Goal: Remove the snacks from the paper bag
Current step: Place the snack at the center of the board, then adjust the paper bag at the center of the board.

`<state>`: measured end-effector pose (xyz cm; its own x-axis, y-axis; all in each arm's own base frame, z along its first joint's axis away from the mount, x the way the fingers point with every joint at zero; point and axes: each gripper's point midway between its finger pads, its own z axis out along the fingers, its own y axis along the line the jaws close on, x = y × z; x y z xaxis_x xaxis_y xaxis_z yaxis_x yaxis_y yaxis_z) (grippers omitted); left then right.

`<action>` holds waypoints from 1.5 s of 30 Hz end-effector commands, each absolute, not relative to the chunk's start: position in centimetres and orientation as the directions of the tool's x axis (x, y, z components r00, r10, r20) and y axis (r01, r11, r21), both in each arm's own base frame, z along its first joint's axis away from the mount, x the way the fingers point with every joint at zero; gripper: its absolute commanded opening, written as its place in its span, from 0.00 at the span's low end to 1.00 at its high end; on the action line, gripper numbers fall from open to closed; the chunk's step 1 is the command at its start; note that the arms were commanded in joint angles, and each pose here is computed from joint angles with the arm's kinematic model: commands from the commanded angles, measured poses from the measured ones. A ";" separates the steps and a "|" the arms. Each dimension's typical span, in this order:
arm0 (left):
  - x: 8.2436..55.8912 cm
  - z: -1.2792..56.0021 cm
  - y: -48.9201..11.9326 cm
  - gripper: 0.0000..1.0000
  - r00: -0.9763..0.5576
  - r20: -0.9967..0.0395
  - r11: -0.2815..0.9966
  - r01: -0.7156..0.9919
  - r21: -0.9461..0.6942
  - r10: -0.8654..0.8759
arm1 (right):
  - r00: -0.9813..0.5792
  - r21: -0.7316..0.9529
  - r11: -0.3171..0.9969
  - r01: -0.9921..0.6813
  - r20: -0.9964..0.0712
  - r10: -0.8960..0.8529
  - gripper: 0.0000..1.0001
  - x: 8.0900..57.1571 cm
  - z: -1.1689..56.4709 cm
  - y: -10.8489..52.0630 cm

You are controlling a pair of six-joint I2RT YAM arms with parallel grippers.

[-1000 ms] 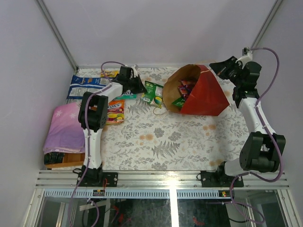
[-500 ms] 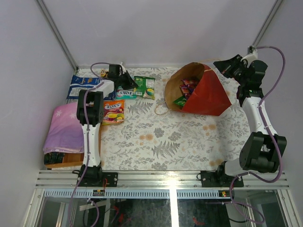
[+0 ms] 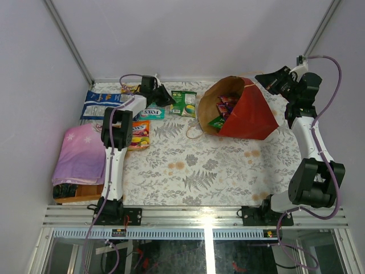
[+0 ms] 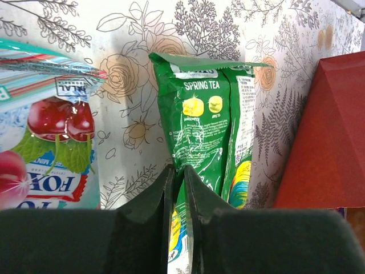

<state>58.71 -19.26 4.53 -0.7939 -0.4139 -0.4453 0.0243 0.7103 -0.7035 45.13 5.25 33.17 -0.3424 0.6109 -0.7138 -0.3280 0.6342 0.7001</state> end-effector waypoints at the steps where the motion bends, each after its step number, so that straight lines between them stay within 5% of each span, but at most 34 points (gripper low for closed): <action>1: 59.6 5.4 -18.4 0.11 -0.767 -0.472 0.727 0.009 -0.686 -0.435 | -0.285 0.660 0.636 -0.401 -0.749 0.598 0.00 45.2 35.6 5.3; 7: 59.6 6.1 -17.1 0.19 -0.747 -0.504 0.768 -0.014 -0.641 -0.434 | -0.294 0.665 0.633 -0.396 -0.745 0.599 0.00 45.3 35.3 5.4; 13: 59.3 10.1 -15.7 0.98 -0.700 -0.566 0.799 -0.009 -0.602 -0.435 | -0.294 0.521 0.782 -0.341 -0.850 0.438 0.00 45.4 34.2 7.9; 25: 53.4 26.1 -20.1 1.00 -0.444 -0.870 0.869 0.320 -0.377 -0.214 | -0.358 0.478 0.751 -0.456 -0.871 0.336 0.00 42.3 34.6 13.0; 35: 54.9 22.1 -29.5 1.00 -0.236 -0.962 0.793 0.609 -0.037 0.136 | -0.407 0.418 0.748 -0.515 -0.888 0.217 0.00 40.5 34.1 17.4; 45: 55.3 22.0 -32.1 1.00 -0.050 -0.982 0.667 0.740 0.085 0.181 | -0.426 0.418 0.735 -0.534 -0.884 0.194 0.00 40.2 33.4 18.2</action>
<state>53.38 -30.49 16.34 -0.2953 0.2096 -0.9321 0.6845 0.7270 -0.0534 40.46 17.82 30.26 -0.5048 0.2008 -0.8395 -0.4795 0.7435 0.4662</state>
